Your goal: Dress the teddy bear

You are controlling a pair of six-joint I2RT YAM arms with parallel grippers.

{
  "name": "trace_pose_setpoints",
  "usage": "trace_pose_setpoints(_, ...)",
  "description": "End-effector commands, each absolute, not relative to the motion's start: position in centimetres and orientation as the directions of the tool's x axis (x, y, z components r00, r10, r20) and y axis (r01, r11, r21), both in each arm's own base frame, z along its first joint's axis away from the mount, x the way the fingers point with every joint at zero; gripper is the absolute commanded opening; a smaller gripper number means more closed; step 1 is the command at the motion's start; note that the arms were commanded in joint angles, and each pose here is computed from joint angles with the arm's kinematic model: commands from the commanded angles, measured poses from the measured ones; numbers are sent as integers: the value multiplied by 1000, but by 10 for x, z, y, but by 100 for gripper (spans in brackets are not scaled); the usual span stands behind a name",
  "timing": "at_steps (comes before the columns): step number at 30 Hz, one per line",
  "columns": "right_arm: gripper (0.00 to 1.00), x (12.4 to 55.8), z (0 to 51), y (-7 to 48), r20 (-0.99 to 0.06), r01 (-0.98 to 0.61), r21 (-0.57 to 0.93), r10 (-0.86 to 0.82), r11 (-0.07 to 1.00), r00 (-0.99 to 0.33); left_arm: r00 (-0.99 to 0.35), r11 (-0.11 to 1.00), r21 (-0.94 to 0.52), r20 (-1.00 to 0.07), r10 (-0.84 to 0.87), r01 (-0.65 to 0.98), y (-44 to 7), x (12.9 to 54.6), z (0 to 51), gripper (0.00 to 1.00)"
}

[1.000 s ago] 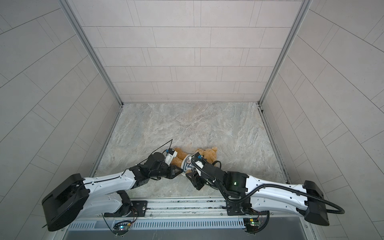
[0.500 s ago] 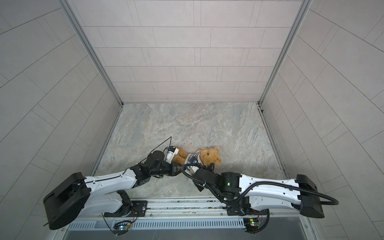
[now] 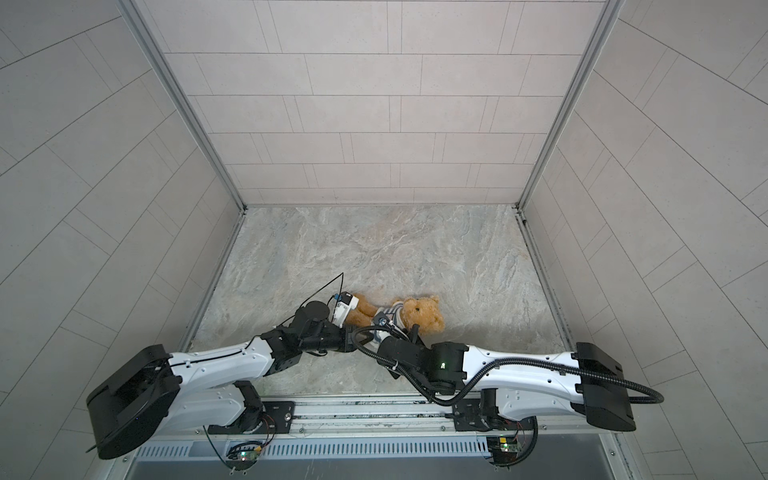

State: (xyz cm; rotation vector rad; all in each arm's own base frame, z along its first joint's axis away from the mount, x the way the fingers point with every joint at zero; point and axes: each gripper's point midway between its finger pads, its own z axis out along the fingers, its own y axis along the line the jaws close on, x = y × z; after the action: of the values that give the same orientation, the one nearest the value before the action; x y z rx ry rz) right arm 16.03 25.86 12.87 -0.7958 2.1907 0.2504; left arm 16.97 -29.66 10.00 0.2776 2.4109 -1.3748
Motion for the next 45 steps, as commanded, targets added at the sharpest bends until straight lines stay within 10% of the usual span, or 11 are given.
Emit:
trace_pose_setpoints(1, 35, 165, 128, 255, -734, -597, -88, -457, 798, -503, -909, 467, -806, -417, -11, 364, -305, 172, 118, 0)
trace_pose_setpoints(8, 0, 166, 144, 246, -758, -581, -76, -425, 810, -494, -906, 509, -784, -422, -19, 355, -295, 178, 116, 0)
trace_pose_setpoints(25, 0, 163, 251, 214, -908, -539, 176, -76, 824, -413, -891, 690, -630, -451, 49, 357, -248, 193, 91, 0)
trace_pose_setpoints(45, 0, 206, 180, 196, -835, -262, 343, 164, 902, -526, -888, 700, -597, -445, 118, 392, -280, 192, 84, 0)
